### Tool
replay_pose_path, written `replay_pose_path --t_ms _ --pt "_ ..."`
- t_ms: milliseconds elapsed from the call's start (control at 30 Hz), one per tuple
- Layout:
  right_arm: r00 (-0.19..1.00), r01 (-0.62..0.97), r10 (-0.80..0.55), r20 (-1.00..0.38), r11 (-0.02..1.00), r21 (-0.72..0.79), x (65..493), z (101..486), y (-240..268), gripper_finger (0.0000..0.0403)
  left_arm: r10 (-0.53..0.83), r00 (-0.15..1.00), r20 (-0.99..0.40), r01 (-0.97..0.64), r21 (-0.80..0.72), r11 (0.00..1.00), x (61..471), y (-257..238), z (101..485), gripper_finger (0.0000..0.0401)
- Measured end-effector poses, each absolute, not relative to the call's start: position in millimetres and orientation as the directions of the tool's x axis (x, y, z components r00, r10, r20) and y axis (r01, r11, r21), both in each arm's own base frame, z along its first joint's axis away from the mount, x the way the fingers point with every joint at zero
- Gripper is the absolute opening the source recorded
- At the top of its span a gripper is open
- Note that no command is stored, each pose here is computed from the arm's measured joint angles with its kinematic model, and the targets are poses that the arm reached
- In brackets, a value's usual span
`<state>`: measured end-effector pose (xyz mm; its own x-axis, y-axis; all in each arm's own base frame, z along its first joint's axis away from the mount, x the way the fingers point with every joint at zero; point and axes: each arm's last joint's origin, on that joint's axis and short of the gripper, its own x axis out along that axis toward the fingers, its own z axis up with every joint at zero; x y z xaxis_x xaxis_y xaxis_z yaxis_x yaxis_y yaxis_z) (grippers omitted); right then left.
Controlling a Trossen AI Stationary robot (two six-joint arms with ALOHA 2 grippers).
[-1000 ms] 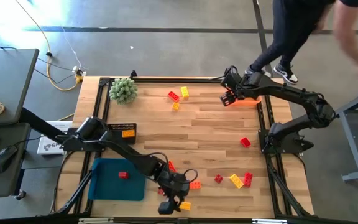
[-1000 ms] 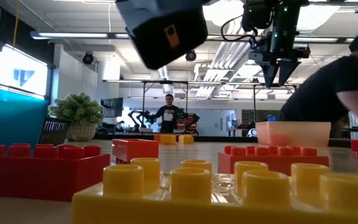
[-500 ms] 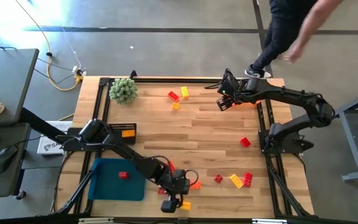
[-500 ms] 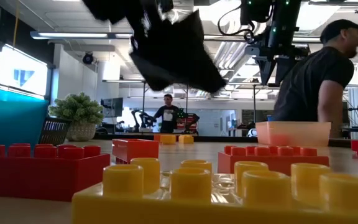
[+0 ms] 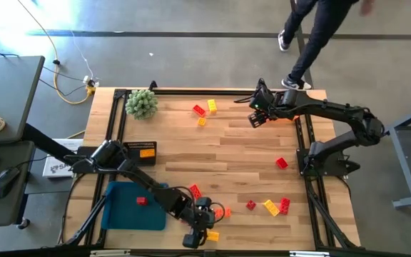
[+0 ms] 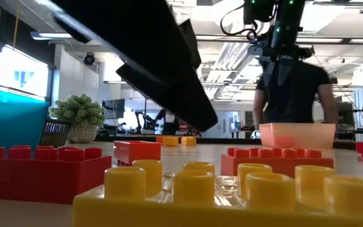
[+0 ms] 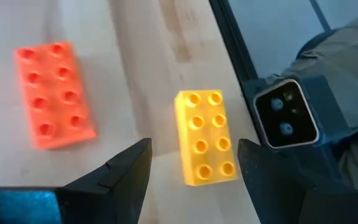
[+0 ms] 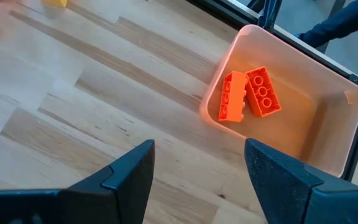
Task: Sort & place blocks by color
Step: Put the yellow game piece into the black bin
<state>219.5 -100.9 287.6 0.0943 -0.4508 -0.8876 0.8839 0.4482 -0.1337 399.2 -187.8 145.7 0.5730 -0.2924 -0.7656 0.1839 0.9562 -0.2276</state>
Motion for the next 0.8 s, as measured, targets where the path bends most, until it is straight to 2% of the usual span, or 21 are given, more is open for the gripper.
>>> replay_pose_path --t_ms 267,800 --pt "0.099 0.886 -0.452 -0.887 0.446 -0.129 219.9 287.6 -101.1 0.0236 -0.301 0.558 -0.773 0.202 -0.226 0.953 400.1 -199.2 121.2 0.0227" --pt "0.113 0.887 -0.459 -0.881 0.446 -0.118 221.4 288.1 -101.7 0.0236 -0.296 0.568 -0.768 0.19 -0.228 0.955 401.2 -199.6 120.0 0.0227"
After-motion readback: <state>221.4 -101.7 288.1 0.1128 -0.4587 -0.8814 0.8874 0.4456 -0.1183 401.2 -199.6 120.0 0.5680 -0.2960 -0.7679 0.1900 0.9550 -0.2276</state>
